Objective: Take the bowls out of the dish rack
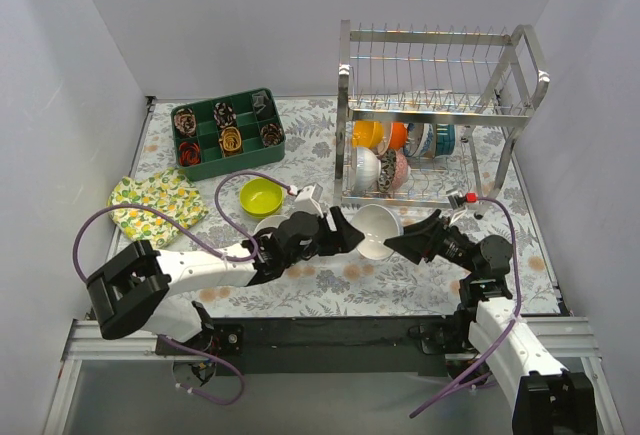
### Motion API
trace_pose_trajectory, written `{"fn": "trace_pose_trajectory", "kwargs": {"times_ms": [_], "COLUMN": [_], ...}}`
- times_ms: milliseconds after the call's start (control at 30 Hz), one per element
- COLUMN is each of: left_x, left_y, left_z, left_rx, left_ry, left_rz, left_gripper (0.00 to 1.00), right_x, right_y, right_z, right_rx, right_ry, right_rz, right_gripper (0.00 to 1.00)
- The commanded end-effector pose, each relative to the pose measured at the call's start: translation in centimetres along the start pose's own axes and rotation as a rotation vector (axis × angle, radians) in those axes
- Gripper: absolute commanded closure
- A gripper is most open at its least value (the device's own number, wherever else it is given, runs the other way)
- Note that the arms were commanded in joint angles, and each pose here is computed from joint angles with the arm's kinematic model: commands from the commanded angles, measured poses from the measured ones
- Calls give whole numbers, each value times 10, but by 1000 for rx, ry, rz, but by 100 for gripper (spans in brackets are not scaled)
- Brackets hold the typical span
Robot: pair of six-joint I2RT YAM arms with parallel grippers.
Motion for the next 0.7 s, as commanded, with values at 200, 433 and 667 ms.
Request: {"fn": "trace_pose_trajectory", "kwargs": {"times_ms": [200,433,667], "left_x": [6,-11,-36], "left_y": [-30,-17,7], "left_z": [11,19,30], "left_rx": [-31,2,131], "left_ry": [-87,-100,-55], "left_rz": [-70,4,180], "left_gripper": [88,100,100], "right_x": [-9,-10,-9], "right_y": [-9,-18,-26], "right_z": [-23,-26,-22], "right_rx": [-1,9,-18], "right_ry": [14,8,1], "right_rz": [30,1,-34], "right_gripper": [72,37,7]}}
Point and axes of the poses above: each gripper's point midway between its finger pads, its own x axis out along the fingers, its own y axis along the line the jaws close on, z = x × y, the point moved 1 cm from there along -x, back along the fingers, and after that the axes turned 12 degrees about x, right-handed, at the moved point
